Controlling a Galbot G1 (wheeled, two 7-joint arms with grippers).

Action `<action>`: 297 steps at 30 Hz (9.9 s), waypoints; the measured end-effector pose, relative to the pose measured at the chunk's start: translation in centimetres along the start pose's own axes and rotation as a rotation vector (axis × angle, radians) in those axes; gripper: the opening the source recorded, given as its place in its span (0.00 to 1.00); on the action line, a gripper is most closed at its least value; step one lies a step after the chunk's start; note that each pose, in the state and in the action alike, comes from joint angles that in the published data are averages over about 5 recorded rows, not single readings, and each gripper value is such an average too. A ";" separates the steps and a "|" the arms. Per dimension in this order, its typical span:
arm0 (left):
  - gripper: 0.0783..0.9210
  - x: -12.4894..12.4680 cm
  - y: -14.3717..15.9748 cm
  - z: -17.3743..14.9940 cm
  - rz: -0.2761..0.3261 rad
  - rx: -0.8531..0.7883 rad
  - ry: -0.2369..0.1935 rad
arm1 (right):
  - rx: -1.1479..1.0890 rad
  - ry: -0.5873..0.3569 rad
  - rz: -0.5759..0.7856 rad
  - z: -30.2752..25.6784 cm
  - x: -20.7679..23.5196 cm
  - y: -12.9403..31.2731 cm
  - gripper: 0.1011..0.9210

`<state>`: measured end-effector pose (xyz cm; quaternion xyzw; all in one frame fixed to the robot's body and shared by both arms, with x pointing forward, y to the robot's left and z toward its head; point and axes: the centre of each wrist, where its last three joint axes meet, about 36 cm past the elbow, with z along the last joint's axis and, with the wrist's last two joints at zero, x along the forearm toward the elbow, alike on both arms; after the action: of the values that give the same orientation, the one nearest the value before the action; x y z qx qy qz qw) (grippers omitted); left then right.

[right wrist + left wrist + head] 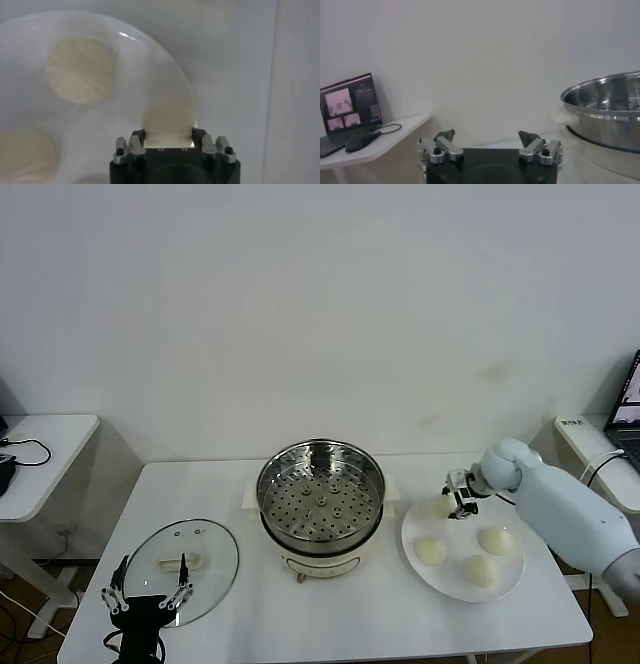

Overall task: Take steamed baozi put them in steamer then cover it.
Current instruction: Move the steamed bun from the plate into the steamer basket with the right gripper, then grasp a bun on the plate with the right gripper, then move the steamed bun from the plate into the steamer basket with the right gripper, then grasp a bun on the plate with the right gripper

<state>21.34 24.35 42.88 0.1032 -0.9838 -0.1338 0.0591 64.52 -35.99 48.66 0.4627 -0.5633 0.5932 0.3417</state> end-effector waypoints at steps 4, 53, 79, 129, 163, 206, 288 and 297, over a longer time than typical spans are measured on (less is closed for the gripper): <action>0.88 0.0 -0.1 -0.2 0.005 0.002 -0.005 | 0.008 -0.018 0.023 0.0 2.5 -0.7 0.59; 0.88 -1.5 1.9 0.0 -0.020 0.003 -0.021 | 0.935 -0.195 0.079 -30.3 8.5 -13.0 0.61; 0.88 -1.5 1.6 0.1 -0.019 0.015 -0.019 | 1.143 -0.166 0.041 -30.1 3.2 -13.2 0.78; 0.88 -2.7 1.8 -1.2 0.028 -0.012 -0.058 | 0.107 -0.061 -0.027 -4.0 11.1 7.7 0.88; 0.88 -3.0 2.1 -0.7 0.005 -0.024 -0.041 | 0.039 -0.056 -0.135 -6.6 -1.5 7.3 0.82; 0.88 -3.1 2.0 -2.1 0.029 -0.012 -0.077 | 0.011 -0.135 0.082 -8.7 17.3 -3.9 0.60; 0.88 -3.5 2.1 -2.1 0.021 0.002 -0.075 | 0.134 -0.093 -0.111 -9.8 17.6 0.4 0.88; 0.88 -3.2 2.0 -1.9 0.021 -0.004 -0.066 | 0.087 -0.021 -0.145 -2.9 14.6 6.9 0.88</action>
<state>24.37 26.50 45.02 0.0886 -0.9860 -0.1385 0.0281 52.71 -35.76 60.00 0.5228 -0.5057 0.5858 0.3575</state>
